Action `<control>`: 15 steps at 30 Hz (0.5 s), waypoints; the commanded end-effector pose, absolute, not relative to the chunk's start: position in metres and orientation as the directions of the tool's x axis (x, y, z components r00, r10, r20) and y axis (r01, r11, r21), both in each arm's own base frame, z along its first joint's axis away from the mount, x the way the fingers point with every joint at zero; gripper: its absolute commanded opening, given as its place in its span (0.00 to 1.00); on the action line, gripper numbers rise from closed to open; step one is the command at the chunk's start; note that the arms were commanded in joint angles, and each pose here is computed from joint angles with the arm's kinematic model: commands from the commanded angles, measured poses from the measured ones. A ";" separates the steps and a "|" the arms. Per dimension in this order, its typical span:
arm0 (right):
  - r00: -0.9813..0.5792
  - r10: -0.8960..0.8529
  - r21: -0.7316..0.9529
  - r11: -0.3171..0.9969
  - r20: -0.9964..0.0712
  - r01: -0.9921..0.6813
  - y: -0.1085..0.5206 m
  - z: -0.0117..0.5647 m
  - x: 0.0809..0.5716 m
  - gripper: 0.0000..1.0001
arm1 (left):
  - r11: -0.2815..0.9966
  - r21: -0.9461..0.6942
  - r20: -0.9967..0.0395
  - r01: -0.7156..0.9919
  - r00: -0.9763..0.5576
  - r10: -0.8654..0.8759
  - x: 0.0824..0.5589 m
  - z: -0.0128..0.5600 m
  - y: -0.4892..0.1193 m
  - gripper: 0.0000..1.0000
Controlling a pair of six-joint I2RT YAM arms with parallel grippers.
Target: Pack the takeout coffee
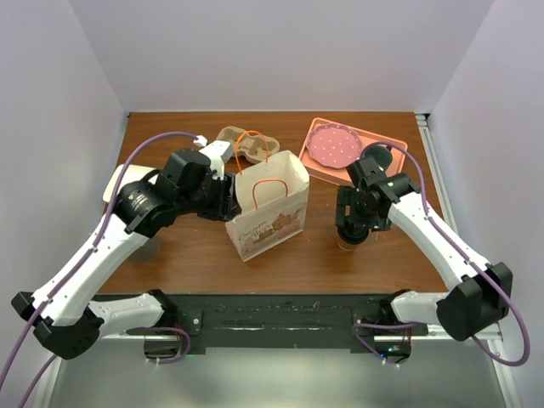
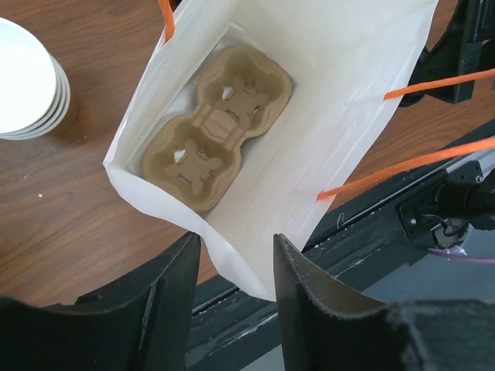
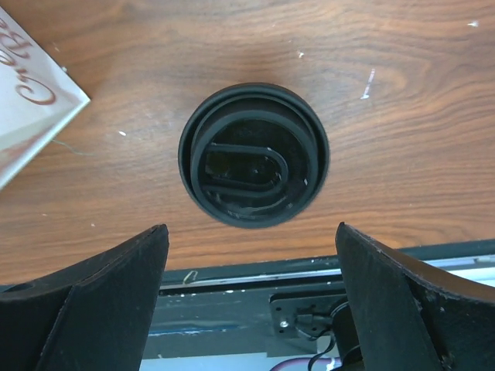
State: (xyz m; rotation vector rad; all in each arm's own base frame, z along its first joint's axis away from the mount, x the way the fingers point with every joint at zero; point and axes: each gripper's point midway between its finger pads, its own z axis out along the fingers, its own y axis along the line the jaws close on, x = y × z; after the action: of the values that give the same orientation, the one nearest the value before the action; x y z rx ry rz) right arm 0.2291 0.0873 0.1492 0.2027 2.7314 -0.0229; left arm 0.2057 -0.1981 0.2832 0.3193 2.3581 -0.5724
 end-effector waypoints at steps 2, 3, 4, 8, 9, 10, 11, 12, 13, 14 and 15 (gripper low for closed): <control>-0.915 0.067 0.007 0.998 -0.398 0.069 0.093 0.141 0.242 0.93 | 0.885 -0.309 -0.702 0.349 -0.711 0.035 0.206 0.297 -0.187 0.53; -0.916 0.062 -0.002 0.998 -0.396 0.069 0.092 0.139 0.244 0.93 | 0.885 -0.306 -0.702 0.349 -0.712 0.038 0.204 0.296 -0.186 0.54; -0.917 0.057 -0.012 0.998 -0.396 0.067 0.091 0.137 0.245 0.93 | 0.888 -0.304 -0.701 0.345 -0.712 0.036 0.204 0.296 -0.185 0.56; -0.922 0.033 -0.040 0.998 -0.385 0.052 0.090 0.128 0.249 0.93 | 0.891 -0.303 -0.710 0.337 -0.704 0.025 0.202 0.300 -0.180 0.58; -0.924 0.028 -0.045 0.998 -0.380 0.049 0.089 0.126 0.250 0.93 | 0.893 -0.304 -0.709 0.331 -0.705 0.019 0.202 0.301 -0.179 0.58; -0.926 0.021 -0.047 0.998 -0.378 0.041 0.090 0.123 0.251 0.93 | 0.895 -0.302 -0.711 0.328 -0.703 0.018 0.202 0.301 -0.178 0.58; -0.927 0.018 -0.051 0.998 -0.375 0.040 0.090 0.122 0.251 0.93 | 0.895 -0.304 -0.713 0.327 -0.701 0.014 0.202 0.303 -0.178 0.58; -0.930 0.012 -0.056 0.998 -0.367 0.035 0.090 0.119 0.251 0.93 | 0.896 -0.305 -0.712 0.322 -0.702 0.010 0.202 0.303 -0.177 0.59; -0.930 0.012 -0.055 0.998 -0.366 0.035 0.090 0.119 0.252 0.92 | 0.897 -0.305 -0.713 0.320 -0.702 0.008 0.201 0.304 -0.177 0.59; -0.932 0.010 -0.056 0.998 -0.363 0.033 0.090 0.118 0.252 0.91 | 0.898 -0.305 -0.711 0.319 -0.703 0.009 0.201 0.303 -0.177 0.59; -0.932 0.009 -0.058 0.998 -0.363 0.032 0.090 0.117 0.252 0.90 | 0.898 -0.306 -0.709 0.315 -0.705 0.006 0.201 0.303 -0.176 0.59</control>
State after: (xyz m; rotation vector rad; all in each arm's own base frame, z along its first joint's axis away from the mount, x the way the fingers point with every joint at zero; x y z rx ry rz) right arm 0.2447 0.0926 0.1182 0.0633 2.7943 -0.0716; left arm 0.1994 -0.1806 0.2882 0.2789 2.3442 -0.5204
